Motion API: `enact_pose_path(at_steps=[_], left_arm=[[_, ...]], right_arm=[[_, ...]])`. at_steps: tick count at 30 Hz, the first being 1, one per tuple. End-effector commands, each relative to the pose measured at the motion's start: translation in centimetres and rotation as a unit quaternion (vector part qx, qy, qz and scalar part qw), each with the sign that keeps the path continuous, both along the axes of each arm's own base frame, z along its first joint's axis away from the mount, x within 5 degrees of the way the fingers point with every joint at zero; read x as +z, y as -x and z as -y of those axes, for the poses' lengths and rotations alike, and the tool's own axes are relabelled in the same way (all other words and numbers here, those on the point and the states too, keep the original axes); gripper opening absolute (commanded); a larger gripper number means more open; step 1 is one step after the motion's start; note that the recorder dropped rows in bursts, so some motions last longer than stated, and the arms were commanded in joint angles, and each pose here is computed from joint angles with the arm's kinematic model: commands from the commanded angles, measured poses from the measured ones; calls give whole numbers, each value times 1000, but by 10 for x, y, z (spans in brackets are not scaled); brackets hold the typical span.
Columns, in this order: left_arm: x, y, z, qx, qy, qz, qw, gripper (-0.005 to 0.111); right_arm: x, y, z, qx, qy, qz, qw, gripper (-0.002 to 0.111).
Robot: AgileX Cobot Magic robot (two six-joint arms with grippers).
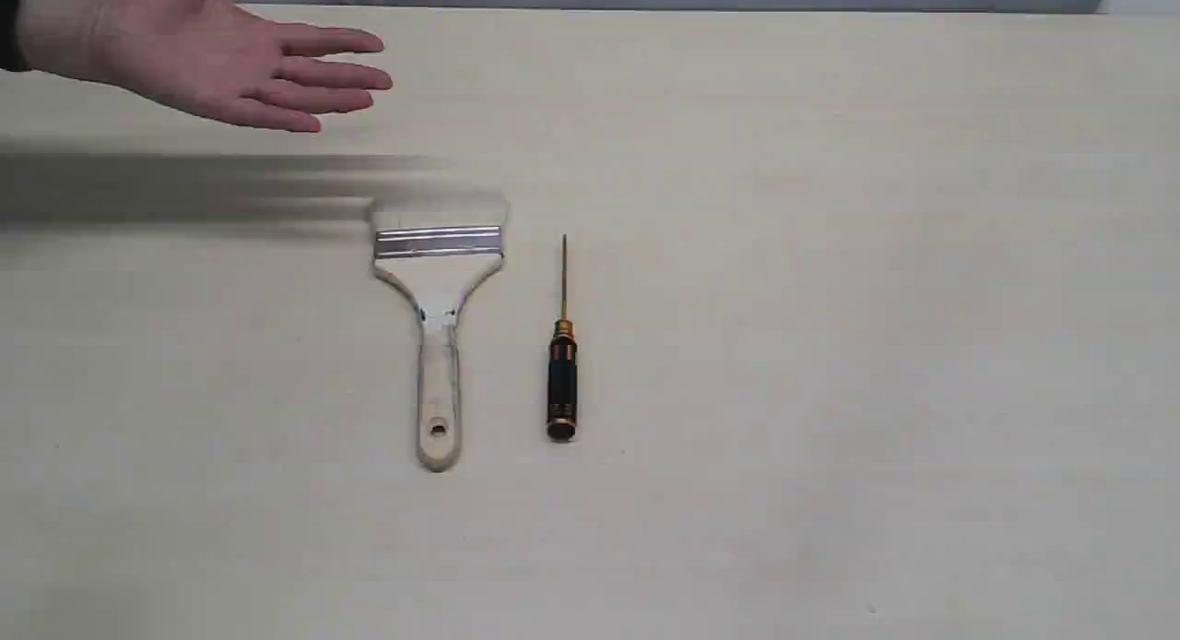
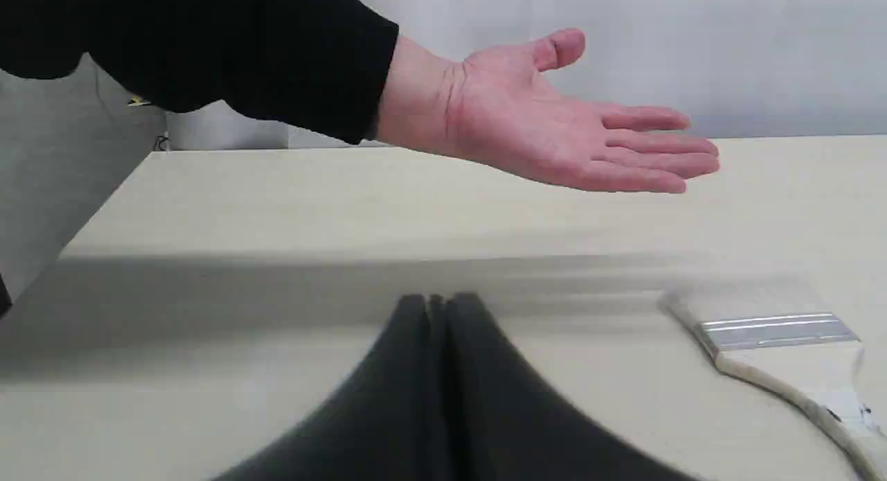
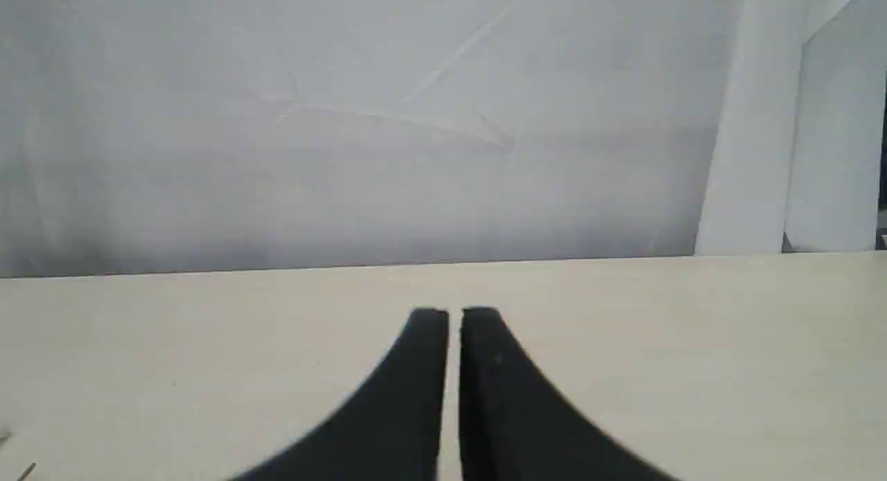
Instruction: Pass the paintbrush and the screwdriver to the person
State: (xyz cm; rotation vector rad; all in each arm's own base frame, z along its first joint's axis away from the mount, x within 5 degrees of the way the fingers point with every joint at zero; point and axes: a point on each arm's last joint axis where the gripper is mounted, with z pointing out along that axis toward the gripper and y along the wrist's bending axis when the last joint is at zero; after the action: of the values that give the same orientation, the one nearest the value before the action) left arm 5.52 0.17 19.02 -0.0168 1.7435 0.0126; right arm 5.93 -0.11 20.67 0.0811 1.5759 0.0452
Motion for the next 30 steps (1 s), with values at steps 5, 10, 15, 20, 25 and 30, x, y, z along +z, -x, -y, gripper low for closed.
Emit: enact_pose_path(at_steps=[5, 10, 15, 20, 25, 30], left_arm=[[0, 0, 0, -3, 2, 6, 1000, 0], [0, 0, 0, -3, 2, 6, 1000, 0], [0, 0, 0, -3, 2, 6, 1000, 0], [0, 0, 0, -3, 2, 6, 1000, 0], [0, 0, 0, -3, 2, 6, 1000, 0], [0, 0, 0, -3, 3, 4, 1000, 0]], right_arm=[[0, 0, 0, -2, 0, 7, 1000, 5], [3, 0, 1, -3, -19, 21, 1000, 5], [16, 2, 2, -4, -100, 99, 990, 5], [53, 9, 0, 6, -70, 143, 987, 5], [86, 6, -5, 50, -65, 151, 985, 9], [112, -23, -31, 182, -27, 99, 978, 40]])
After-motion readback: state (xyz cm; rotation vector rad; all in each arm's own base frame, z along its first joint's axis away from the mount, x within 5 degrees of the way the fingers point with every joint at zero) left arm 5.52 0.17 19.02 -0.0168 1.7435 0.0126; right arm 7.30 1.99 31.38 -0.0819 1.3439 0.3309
